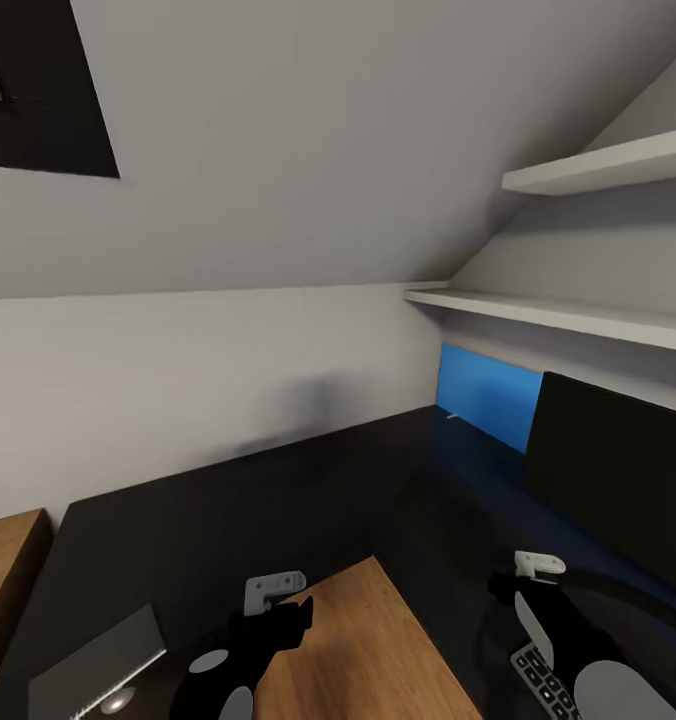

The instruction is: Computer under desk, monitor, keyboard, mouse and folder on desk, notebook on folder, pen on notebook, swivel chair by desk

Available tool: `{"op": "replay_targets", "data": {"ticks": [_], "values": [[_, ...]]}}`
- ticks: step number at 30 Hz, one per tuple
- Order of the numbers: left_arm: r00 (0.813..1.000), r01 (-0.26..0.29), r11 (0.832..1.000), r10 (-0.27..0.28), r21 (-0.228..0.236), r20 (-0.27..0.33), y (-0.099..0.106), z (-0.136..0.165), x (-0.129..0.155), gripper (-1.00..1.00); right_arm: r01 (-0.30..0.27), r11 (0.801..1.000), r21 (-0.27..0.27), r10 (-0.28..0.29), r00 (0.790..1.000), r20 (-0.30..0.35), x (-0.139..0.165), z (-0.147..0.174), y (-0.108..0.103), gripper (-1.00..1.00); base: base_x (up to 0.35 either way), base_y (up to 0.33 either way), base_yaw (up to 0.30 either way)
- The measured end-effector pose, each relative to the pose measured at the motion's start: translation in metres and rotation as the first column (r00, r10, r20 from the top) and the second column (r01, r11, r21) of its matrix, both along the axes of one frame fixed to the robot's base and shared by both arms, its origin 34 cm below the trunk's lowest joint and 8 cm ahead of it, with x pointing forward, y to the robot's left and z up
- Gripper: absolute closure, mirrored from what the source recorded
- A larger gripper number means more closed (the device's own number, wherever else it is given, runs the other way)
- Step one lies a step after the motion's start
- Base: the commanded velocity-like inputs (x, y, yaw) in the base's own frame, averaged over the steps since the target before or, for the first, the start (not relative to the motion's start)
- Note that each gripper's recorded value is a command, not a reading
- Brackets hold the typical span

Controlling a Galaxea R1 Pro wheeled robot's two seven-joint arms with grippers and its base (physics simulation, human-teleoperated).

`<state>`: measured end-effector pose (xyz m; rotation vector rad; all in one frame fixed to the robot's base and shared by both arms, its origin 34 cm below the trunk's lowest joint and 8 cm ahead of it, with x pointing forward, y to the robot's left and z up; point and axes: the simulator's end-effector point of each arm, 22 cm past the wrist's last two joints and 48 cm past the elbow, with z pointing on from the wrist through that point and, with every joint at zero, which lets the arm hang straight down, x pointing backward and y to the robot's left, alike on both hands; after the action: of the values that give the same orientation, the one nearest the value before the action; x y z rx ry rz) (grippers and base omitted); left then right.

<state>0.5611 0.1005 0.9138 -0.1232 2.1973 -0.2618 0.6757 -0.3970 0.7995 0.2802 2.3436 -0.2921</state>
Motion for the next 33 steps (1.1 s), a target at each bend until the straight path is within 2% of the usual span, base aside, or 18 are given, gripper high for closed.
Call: {"op": "replay_targets", "data": {"ticks": [26,33], "values": [[1.0,0.002,1.0,-0.002,-0.003,-0.001,-0.001,-0.037,0.002,-1.0,0.0,1.0,0.0,0.0,1.0,0.001,0.003,-0.036,0.0,1.0,0.0,0.0,0.0],[1.0,0.004,1.0,-0.004,-0.002,-0.003,-0.001,-0.038,0.002,-1.0,0.0,1.0,0.0,0.0,1.0,0.002,0.003,-0.036,0.0,1.0,0.0,0.0,0.0]]}}
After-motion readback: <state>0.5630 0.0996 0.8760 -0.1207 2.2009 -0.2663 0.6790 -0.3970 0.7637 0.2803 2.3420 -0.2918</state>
